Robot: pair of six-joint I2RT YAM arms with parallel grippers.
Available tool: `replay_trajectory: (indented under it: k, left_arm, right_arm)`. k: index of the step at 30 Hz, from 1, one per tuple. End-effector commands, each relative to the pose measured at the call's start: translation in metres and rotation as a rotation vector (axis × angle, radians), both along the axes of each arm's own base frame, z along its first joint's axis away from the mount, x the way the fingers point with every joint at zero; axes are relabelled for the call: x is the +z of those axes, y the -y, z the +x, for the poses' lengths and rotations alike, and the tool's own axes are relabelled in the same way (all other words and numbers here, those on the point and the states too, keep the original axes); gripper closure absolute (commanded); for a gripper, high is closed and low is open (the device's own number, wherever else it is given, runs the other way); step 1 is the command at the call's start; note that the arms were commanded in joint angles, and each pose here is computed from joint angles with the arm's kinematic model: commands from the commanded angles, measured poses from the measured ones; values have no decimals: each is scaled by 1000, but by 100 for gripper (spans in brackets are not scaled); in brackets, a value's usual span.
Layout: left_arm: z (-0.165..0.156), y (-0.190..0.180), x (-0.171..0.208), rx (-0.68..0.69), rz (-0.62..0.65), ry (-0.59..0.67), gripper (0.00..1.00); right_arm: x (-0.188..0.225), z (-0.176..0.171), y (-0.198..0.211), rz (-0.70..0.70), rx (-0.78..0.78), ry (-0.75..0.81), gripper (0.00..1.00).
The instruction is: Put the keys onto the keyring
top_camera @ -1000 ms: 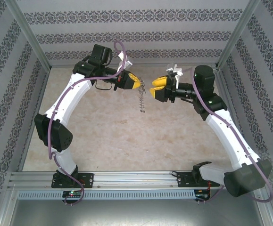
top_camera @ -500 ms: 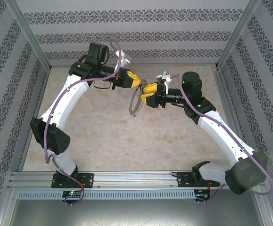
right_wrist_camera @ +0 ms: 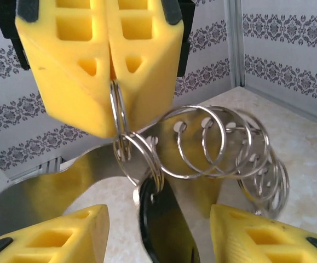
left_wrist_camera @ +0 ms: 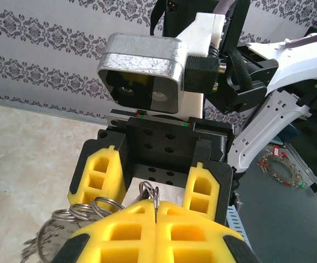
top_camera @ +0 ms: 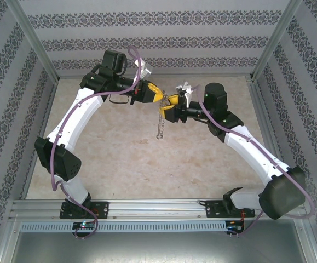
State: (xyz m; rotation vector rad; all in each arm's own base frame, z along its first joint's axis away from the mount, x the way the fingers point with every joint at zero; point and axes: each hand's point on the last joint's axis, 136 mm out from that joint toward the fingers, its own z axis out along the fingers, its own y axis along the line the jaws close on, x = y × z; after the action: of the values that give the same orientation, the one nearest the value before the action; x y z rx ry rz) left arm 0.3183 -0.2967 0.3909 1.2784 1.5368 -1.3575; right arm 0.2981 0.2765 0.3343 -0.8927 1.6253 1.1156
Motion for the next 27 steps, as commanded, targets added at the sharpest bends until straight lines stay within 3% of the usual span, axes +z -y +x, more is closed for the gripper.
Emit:
replay_trajectory:
  k: [1,3,8,27]
  left_arm:
    - [-19,2,23,-53,-53,61,100]
    - [-19,2,22,-50,-51,58,100]
    - [-17,3,22,-39,-51,61,100]
    - [-10,5,26,11,-68,89,100]
  right_arm:
    - [26,5,-4,33,-17,81,50]
    - [26,5,-3,31,-18,83,59]
    - [25,0,-3,27,-3,78,99]
    - [0,-38,-30,-33,221,-47,100]
